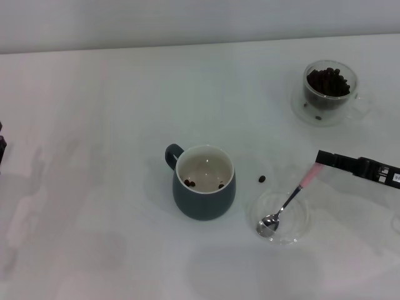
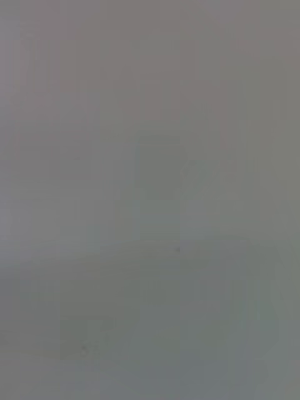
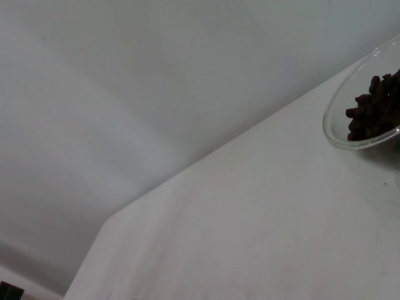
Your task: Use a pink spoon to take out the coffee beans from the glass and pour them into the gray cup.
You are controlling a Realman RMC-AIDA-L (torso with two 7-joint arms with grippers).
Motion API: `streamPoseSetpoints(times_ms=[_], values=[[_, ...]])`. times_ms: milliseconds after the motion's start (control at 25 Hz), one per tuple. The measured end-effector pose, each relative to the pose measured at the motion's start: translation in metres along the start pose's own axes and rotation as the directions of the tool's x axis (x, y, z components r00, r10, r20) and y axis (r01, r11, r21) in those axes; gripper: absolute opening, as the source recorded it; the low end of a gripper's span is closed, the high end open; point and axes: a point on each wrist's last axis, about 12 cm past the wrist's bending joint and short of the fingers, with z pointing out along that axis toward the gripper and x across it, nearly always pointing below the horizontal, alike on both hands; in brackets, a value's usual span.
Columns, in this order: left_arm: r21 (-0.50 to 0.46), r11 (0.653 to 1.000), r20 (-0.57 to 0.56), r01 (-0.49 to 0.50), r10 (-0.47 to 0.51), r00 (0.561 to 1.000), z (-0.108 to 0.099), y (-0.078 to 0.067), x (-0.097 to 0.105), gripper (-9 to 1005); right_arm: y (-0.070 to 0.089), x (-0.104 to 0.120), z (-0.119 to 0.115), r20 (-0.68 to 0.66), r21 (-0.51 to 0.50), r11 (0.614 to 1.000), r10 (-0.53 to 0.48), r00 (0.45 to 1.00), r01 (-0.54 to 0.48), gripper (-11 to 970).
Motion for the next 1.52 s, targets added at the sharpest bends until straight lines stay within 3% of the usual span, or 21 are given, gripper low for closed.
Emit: streamPoseSetpoints(times_ms=[280,640,960,1160,1320,1520], values=[[-0.007,1.0,-0.001,0.001,-0.001,1.0,-0.001,0.001,0.0,566,-0.002,-0.009,-0.005,0.033,0.013,1.0,-0.012,0.999,0.012,303],[-0.013,1.0,-0.004,0.003,-0.003,1.0,-0.004,0.001,0.001,565,-0.012,-0.036,-0.024,0.153,0.093,0.995,-0.059,0.986,0.045,302],[-0.024,1.0,-0.007,0.007,-0.007,1.0,-0.006,0.001,0.002,565,-0.017,-0.049,-0.042,0.317,0.169,0.977,-0.18,0.931,0.132,303],[-0.058,0.998,-0.005,0.02,-0.02,1.0,-0.006,0.003,0.002,565,-0.016,-0.043,-0.039,0.36,0.225,0.942,-0.317,0.878,0.247,303],[-0.105,0.994,0.001,0.043,-0.043,0.999,-0.006,0.006,0.001,566,-0.015,-0.032,-0.037,0.379,0.312,0.886,-0.447,0.81,0.343,303],[-0.112,0.991,0.014,0.072,-0.071,0.997,-0.006,0.002,0.0,566,-0.017,-0.025,-0.037,0.385,0.383,0.837,-0.53,0.756,0.392,303]])
